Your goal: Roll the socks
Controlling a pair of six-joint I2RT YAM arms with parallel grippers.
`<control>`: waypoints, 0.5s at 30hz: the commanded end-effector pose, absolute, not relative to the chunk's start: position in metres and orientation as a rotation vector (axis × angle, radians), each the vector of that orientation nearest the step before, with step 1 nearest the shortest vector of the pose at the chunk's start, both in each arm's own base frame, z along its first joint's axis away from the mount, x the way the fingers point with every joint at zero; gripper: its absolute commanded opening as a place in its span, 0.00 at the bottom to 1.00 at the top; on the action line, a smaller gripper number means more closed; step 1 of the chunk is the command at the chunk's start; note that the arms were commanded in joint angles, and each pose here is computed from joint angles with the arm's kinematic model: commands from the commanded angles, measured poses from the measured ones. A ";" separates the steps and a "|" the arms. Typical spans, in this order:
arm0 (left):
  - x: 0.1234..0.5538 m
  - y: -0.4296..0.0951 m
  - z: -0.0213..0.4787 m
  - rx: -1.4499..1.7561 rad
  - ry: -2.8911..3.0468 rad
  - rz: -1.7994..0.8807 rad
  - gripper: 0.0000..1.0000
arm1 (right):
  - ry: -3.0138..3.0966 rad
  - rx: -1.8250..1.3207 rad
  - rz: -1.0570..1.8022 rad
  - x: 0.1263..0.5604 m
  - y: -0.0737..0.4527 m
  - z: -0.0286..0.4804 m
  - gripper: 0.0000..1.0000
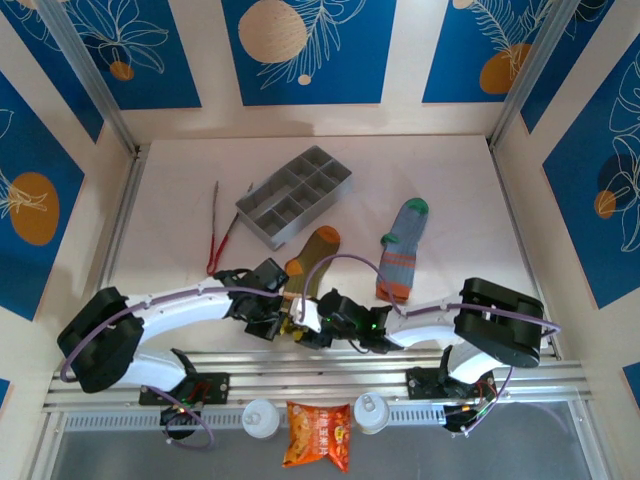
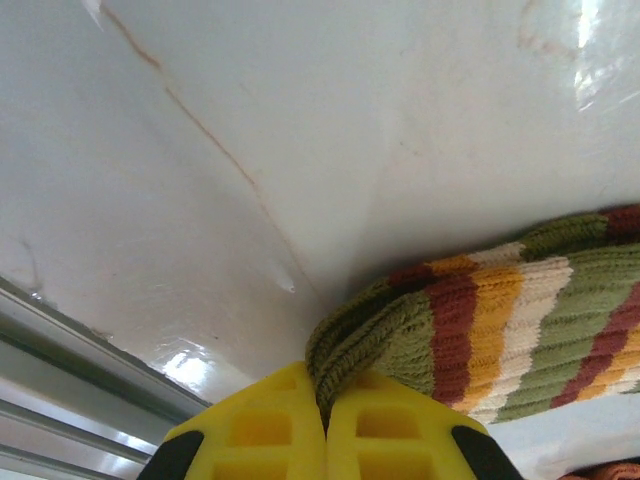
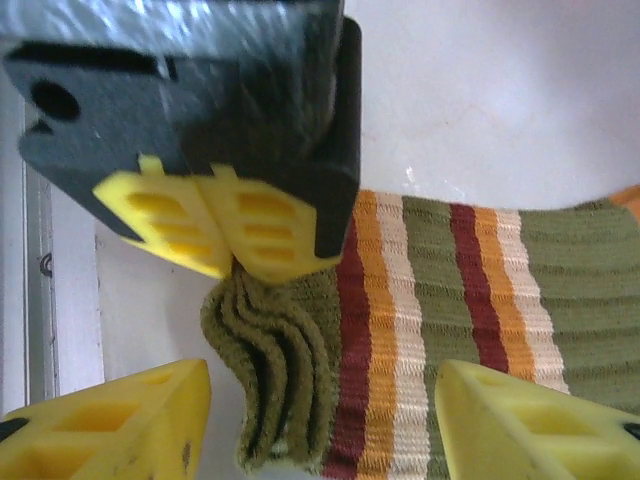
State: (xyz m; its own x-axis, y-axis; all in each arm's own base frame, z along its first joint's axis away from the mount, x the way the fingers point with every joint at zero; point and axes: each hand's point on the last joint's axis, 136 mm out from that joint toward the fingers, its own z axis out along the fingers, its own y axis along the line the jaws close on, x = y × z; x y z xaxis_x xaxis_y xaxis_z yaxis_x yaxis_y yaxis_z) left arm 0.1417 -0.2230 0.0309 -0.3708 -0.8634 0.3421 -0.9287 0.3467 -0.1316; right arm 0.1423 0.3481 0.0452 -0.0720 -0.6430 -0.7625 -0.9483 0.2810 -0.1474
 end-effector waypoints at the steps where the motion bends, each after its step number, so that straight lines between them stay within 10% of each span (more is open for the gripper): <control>1: 0.145 -0.222 0.035 1.852 -2.181 0.385 0.02 | 1.788 -1.461 0.544 0.138 0.357 0.041 0.55; 15: 0.149 -0.224 0.037 1.835 -2.180 0.396 0.02 | 1.841 -1.415 0.513 0.148 0.365 0.033 0.30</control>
